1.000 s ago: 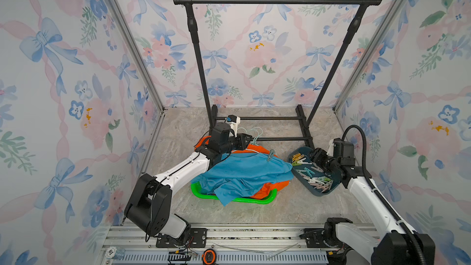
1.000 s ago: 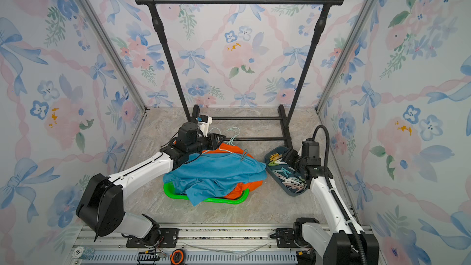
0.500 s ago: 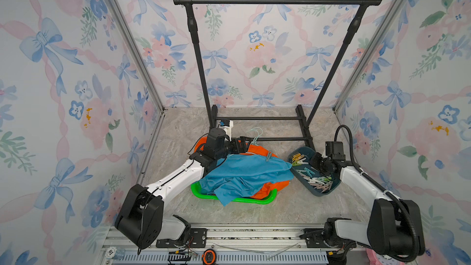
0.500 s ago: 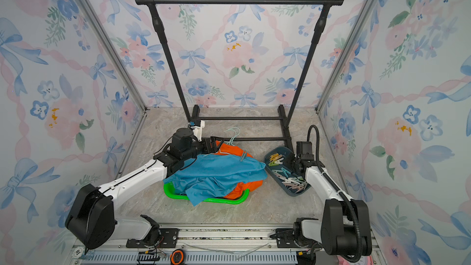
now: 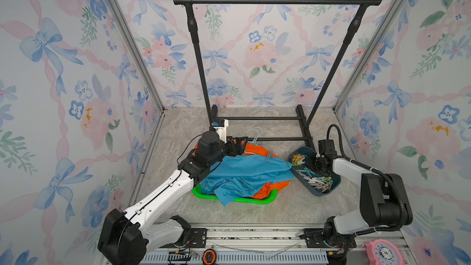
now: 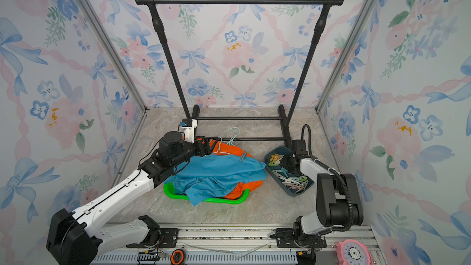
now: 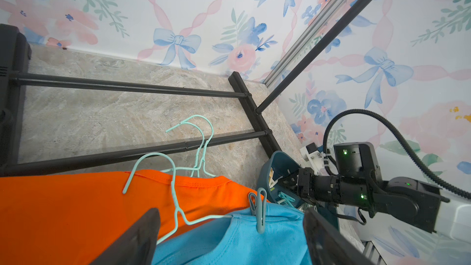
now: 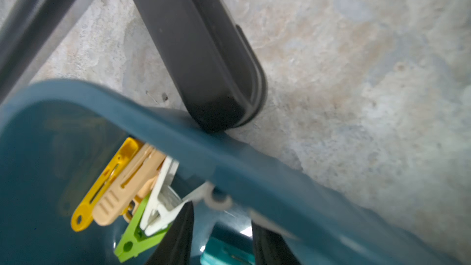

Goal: Use clothespins to secure the t-shirt on both sides of the hanger
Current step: Pick up the clothespin from the storage box.

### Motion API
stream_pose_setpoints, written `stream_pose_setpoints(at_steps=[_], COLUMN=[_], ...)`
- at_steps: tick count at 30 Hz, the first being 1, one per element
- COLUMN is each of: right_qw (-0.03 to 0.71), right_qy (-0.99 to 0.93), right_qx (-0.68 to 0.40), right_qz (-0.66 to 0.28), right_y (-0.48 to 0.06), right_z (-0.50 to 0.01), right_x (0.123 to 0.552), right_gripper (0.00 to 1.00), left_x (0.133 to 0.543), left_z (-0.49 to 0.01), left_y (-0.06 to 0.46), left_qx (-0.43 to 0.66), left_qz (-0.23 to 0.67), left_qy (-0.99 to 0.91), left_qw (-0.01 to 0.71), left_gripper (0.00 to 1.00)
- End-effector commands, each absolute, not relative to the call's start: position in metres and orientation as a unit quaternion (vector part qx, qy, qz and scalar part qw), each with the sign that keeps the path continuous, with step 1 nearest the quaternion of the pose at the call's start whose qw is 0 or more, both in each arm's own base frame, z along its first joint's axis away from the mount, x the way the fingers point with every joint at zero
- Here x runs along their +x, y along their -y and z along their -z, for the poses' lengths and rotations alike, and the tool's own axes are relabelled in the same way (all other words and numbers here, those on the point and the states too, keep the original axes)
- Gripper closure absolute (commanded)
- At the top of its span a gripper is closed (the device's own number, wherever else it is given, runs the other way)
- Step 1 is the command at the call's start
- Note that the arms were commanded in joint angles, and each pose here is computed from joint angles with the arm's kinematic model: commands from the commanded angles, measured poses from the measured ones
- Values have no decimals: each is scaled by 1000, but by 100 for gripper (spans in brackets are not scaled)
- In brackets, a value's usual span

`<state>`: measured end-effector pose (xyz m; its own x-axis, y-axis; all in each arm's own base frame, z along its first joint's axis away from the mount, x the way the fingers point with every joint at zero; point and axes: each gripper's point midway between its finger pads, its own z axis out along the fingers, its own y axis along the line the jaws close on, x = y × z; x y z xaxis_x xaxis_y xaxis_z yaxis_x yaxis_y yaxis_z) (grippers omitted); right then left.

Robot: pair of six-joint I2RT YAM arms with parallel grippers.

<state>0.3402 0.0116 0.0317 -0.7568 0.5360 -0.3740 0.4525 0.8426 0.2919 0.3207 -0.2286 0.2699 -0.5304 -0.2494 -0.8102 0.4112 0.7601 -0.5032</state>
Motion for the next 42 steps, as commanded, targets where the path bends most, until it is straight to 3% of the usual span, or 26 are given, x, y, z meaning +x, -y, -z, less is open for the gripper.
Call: stream_pose_setpoints(at_steps=[1, 12, 30, 42], right_qw=[244, 231, 228, 296], right_qy=[-929, -936, -939, -921], right_qx=[262, 256, 249, 238], right_qz=[-89, -76, -72, -85], right_y=[-14, -16, -17, -17], right_z=[-40, -27, -25, -81], right_x=[357, 361, 355, 349], right_gripper=[59, 61, 89, 92], left_x=[316, 316, 311, 310], left_z=[-262, -256, -259, -265], left_y=[219, 220, 226, 253], left_qx=[55, 61, 66, 105], left_qz=[313, 310, 319, 309], left_qy=[-814, -817, -813, -801], left_qw=[486, 482, 482, 501], left_gripper=[11, 12, 15, 17])
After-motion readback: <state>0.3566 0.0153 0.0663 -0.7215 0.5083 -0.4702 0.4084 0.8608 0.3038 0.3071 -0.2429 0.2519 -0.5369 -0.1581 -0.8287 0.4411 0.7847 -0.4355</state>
